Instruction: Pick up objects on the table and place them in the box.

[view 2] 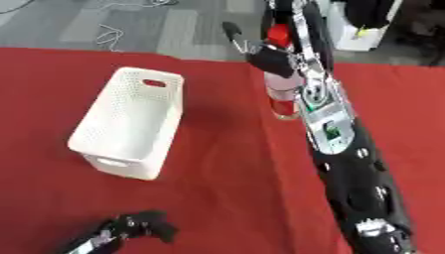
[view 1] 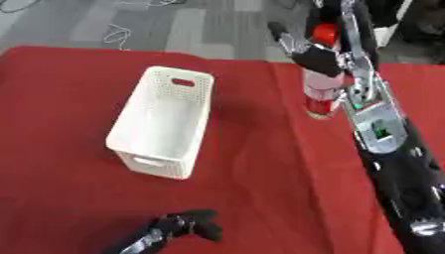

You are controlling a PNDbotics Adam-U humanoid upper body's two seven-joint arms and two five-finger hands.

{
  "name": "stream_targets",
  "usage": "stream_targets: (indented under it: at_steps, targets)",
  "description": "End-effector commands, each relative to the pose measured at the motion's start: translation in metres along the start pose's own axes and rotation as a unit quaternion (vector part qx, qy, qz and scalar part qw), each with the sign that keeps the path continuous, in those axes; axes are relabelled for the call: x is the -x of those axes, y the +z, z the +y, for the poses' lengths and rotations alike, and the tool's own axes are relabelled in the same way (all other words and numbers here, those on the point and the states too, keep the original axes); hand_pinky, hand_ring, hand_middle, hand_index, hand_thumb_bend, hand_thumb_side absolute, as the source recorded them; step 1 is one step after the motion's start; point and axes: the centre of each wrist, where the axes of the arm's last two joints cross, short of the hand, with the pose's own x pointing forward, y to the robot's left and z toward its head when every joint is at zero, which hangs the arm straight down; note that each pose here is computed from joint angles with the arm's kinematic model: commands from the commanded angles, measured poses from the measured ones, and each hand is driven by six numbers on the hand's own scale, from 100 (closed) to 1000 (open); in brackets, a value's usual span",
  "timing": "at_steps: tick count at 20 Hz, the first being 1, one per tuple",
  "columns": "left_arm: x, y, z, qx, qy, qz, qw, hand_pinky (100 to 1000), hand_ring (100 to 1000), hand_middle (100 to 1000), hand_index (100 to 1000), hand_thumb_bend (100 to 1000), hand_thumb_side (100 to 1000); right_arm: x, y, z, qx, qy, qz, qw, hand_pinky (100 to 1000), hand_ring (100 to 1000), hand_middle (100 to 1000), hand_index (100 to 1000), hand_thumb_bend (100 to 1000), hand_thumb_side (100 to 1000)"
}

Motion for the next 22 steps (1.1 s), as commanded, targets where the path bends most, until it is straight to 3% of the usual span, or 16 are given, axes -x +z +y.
stream_targets:
  at_steps: [1,14,22]
  targets:
    - [-0.003,0.000,0.002,0.084,-0.055,-0.056,0.993,760,832,693,980,100,794,-0.005,-0.019,-0.010,0.001,0.027,-0.021,0.999,100,100,100,111,522,100]
    - [-0.001,0.003,0.003,0.088,-0.046,-0.047,0.994,759,831,692,980,100,787,0.005,-0.044,-0.002,-0.041,0.084,-0.026,0.995,100,100,100,112,535,100]
    - [-0.001,0.001,0.005,0.093,-0.040,-0.050,0.994,759,831,692,980,100,784,-0.007,-0.059,0.010,-0.033,0.089,-0.031,0.995,100,100,100,111,533,100]
